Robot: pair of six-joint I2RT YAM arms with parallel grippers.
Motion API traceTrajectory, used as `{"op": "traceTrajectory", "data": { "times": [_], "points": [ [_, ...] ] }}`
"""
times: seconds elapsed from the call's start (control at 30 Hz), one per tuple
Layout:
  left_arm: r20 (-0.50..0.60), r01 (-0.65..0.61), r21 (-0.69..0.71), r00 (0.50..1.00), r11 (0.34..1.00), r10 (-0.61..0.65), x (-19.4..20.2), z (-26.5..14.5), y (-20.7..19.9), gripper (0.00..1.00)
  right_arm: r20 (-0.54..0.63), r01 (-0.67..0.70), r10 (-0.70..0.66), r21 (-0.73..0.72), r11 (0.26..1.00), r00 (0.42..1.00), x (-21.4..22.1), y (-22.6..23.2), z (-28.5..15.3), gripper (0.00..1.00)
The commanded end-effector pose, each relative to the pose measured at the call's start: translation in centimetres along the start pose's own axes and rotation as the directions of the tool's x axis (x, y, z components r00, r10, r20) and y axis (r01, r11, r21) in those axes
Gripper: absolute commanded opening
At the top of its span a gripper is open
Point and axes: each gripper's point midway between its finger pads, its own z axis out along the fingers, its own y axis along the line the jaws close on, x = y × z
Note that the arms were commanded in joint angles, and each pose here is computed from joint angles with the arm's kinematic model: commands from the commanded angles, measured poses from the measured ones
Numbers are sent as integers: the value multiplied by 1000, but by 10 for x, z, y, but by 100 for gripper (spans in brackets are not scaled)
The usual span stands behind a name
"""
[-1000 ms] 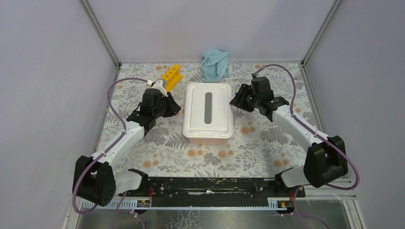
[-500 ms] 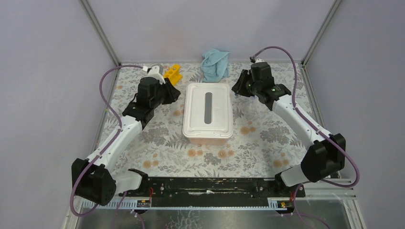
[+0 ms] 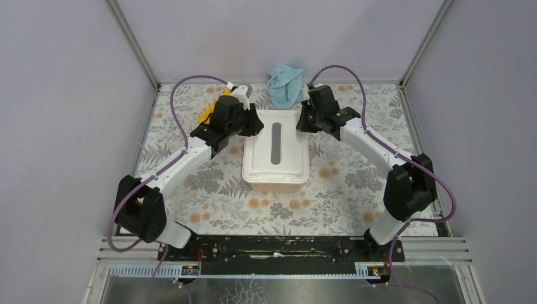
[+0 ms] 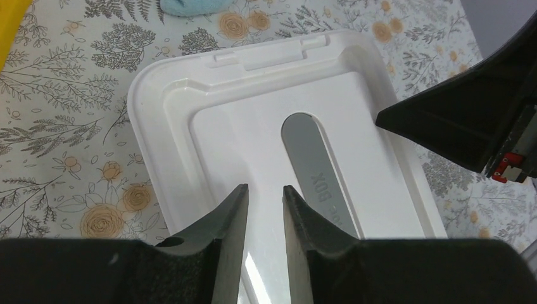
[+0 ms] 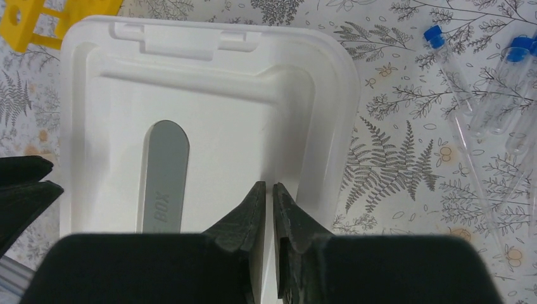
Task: Organize the chemistry lab equipment
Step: Close the lid of the storage box.
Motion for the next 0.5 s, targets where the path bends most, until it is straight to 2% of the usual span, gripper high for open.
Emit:
{"op": "traceTrajectory", "data": {
  "times": [0.0, 0.47],
  "points": [
    [3, -56, -27, 998, 998, 56, -5, 10, 2, 33, 46, 36, -37, 14, 999, 998, -17, 6, -2, 14],
    [-119, -69, -112, 991, 991, 56, 33, 32, 21, 32, -13, 49, -49, 47, 998, 999, 4, -3, 15, 15]
  ]
}}
